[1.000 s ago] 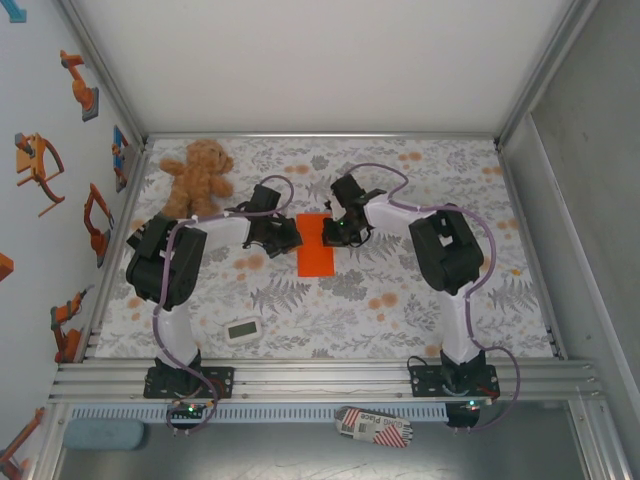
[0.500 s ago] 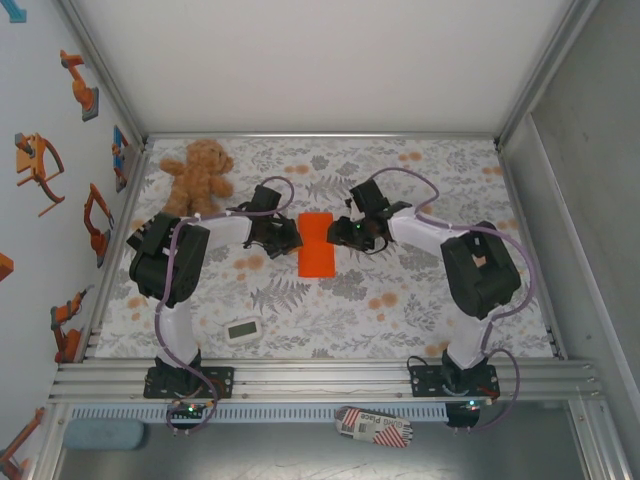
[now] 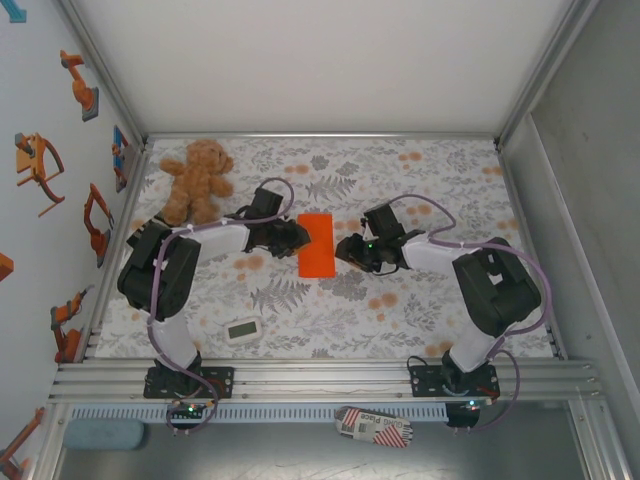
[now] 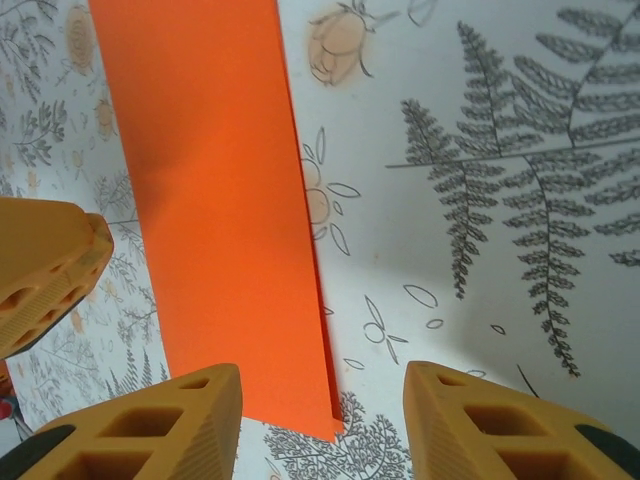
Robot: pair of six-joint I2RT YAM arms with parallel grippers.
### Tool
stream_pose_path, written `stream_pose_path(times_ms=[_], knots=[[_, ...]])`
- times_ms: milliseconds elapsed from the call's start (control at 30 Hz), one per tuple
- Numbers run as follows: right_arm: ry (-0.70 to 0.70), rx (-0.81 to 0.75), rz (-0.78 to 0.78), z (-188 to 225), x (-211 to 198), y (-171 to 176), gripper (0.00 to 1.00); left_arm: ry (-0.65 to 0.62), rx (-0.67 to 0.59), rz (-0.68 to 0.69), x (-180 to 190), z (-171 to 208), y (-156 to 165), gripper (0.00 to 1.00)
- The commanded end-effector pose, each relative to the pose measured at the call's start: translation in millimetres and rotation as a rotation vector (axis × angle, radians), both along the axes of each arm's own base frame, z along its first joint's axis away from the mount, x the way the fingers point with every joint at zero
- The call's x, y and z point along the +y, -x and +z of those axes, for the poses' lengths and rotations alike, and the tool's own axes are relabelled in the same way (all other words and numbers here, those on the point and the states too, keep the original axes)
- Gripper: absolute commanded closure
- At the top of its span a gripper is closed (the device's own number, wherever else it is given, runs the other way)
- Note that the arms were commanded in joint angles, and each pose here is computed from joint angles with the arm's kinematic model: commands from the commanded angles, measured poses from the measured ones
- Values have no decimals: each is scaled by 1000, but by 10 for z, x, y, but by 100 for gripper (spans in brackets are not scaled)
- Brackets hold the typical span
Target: Fold a paper plane with a square sheet of paper (pick it up from the middle)
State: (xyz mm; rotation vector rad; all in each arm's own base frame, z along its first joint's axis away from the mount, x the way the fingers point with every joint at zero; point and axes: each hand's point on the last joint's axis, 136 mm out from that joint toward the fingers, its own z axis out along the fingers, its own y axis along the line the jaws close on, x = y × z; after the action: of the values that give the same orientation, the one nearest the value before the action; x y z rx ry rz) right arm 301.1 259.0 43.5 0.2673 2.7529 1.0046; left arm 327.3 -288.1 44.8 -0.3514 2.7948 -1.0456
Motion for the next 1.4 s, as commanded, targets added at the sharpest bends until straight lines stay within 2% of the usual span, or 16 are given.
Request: stream_pose_path(times_ms=[0,400,667,1167,1367], knots=[[-70,-17,-21,127,77,-51,56,9,39,18,-22,-106,6,78],[-86,53,50,14,96,113,61,-86,101,36,162,-489,124,77],[-105,123,83,-94,127,237,62,-94,123,49,190,-541,149,77],[-94,165,134,-186,207,334,62,-108,245,113,266,-577,201,76],[-116,150,144,-147,263,304,68,-111,255,115,282,-604,212,76]])
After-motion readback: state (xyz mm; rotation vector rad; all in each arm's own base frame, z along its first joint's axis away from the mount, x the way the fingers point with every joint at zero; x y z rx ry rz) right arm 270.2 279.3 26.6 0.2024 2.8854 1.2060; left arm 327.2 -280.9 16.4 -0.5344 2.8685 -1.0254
